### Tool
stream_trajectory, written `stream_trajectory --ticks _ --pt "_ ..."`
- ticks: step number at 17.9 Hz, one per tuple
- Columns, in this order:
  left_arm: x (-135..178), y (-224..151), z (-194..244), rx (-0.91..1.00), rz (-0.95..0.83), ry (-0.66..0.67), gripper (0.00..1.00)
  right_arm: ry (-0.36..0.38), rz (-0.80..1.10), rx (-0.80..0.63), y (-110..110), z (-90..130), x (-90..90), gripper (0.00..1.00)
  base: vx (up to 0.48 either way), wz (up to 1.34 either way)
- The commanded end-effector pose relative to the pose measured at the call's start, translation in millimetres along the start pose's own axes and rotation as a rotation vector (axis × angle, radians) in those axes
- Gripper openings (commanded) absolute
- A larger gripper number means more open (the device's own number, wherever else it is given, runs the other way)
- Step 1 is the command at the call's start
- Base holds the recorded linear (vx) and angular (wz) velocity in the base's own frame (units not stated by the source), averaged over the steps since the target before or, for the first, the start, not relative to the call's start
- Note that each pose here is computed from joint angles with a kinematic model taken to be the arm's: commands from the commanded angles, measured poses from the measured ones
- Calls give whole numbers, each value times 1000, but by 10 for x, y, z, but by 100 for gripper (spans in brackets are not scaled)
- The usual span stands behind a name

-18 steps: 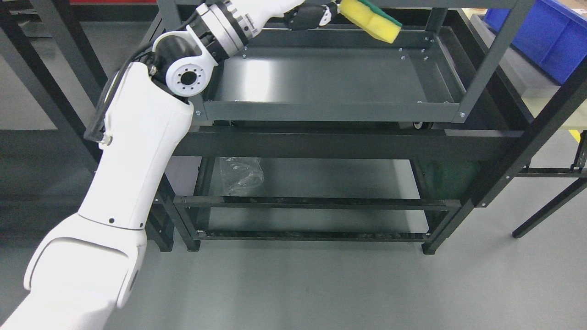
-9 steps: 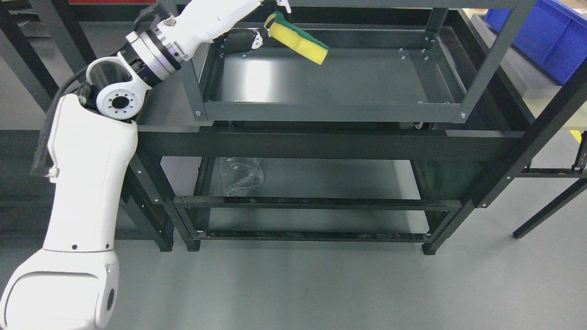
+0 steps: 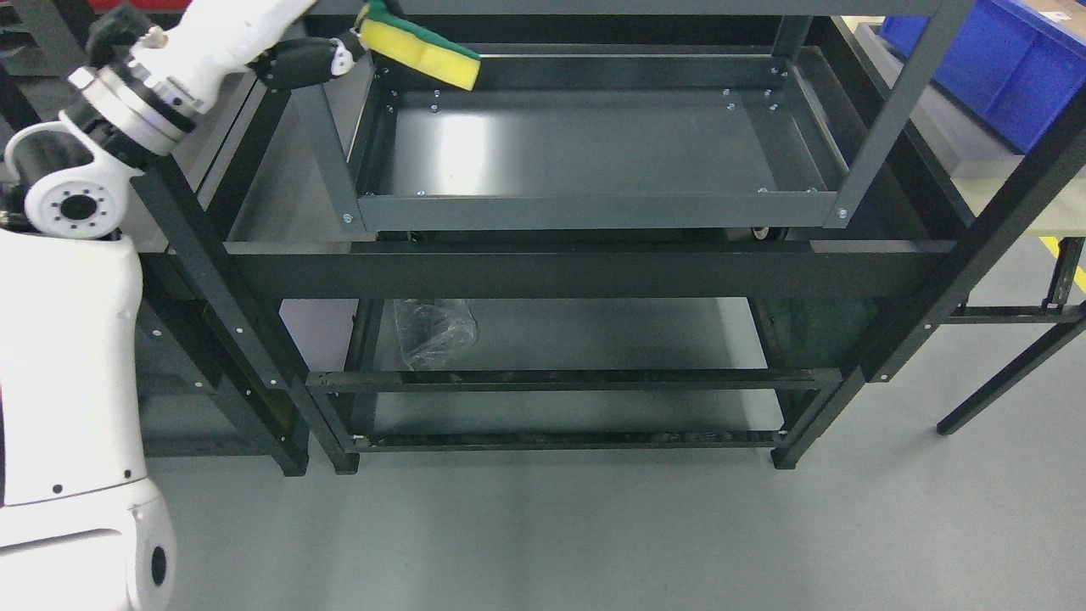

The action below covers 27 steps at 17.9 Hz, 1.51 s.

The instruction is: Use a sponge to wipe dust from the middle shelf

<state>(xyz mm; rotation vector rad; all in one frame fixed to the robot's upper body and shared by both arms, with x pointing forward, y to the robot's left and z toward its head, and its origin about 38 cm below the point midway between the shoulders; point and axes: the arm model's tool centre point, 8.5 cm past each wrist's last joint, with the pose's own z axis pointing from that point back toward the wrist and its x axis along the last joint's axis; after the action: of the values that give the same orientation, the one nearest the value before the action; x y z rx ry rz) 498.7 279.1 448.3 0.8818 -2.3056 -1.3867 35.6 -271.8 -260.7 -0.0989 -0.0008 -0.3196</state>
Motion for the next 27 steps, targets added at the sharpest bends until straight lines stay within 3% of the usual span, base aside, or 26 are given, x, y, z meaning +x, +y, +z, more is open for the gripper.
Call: stream_trajectory --ticks 1,4,6,10,12,18,24,27 --pt "-468 712 1061 129 -86 192 1 -23 -1 -15 -102 1 95 100 20 -122" --pt "-455 692 1049 137 -72 181 1 -23 -1 -15 -102 1 95 100 11 -70" --pt "-322 505 770 106 -37 108 1 -23 -1 -15 -102 1 95 100 -4 2" --pt "575 -343 -467 47 155 -197 1 -23 -2 -15 -102 1 95 100 -6 38" --pt "985 -626 -883 17 221 -270 0 -23 -2 -15 -102 1 95 100 0 0" --pt "1252 -644 -1466 -23 203 -239 0 -23 -2 -15 -102 1 95 100 -1 6" --pt "2077 -1420 -1776 -198 246 -285 0 -23 -2 -15 -102 1 95 100 0 0" --pt "2301 -1423 -1932 -207 263 -292 0 -23 -1 -15 -102 1 95 100 0 0"
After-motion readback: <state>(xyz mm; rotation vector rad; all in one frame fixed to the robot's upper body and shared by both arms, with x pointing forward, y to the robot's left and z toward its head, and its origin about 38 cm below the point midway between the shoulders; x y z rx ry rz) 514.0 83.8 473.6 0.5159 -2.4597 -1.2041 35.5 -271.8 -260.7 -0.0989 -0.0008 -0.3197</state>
